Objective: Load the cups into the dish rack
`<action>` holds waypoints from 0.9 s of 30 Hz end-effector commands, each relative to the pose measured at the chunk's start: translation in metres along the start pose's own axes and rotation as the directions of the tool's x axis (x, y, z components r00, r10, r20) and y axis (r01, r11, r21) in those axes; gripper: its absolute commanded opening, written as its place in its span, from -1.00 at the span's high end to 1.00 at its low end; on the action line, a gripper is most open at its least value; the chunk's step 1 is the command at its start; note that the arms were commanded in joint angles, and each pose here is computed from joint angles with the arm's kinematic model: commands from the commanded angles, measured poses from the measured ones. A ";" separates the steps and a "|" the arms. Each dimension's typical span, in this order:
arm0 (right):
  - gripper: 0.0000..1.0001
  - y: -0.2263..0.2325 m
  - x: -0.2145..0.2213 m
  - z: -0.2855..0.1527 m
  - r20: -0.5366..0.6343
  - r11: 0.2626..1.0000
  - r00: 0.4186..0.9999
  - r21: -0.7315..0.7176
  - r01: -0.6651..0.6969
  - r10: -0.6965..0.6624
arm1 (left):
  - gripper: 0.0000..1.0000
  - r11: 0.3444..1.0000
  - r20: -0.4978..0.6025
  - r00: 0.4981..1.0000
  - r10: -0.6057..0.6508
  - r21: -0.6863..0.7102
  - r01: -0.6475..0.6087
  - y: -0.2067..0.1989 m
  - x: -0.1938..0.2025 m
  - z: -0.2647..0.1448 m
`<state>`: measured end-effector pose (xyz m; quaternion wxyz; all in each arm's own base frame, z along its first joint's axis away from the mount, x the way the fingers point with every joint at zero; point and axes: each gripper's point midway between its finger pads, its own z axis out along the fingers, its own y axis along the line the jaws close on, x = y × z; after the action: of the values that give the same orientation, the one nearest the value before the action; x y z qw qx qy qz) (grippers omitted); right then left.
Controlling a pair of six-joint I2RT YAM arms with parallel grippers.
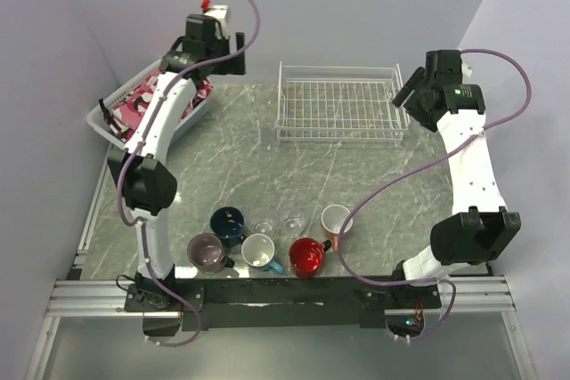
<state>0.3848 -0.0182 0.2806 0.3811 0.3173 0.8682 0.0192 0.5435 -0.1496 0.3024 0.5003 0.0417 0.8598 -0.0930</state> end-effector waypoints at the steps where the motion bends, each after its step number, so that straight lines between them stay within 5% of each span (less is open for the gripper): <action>1: -0.65 0.002 -0.008 -0.003 0.032 1.000 0.999 -0.005 0.008 -0.008 | -0.93 0.995 0.087 0.994 0.058 0.071 -0.064 -0.037 -0.016 0.006; 6: -0.66 -0.006 -0.008 0.008 0.039 0.999 0.999 0.046 0.014 -0.016 | -0.93 0.945 0.177 0.979 0.097 0.292 -0.147 -0.080 -0.018 0.030; 11: -0.66 0.000 -0.001 0.018 0.036 1.000 0.999 0.011 -0.001 0.000 | -0.96 0.919 0.141 0.987 0.073 0.375 -0.121 -0.107 -0.002 0.058; 27: -0.64 -0.015 0.009 0.007 0.050 0.998 0.997 0.018 0.052 -0.053 | -0.89 0.905 -0.038 0.996 0.079 0.421 -0.056 -0.148 0.090 0.097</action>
<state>0.3807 -0.0224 0.2394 0.3569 0.3060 0.8826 -0.0041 0.5565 -0.3019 0.2042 0.4575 0.1776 0.8365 -0.2438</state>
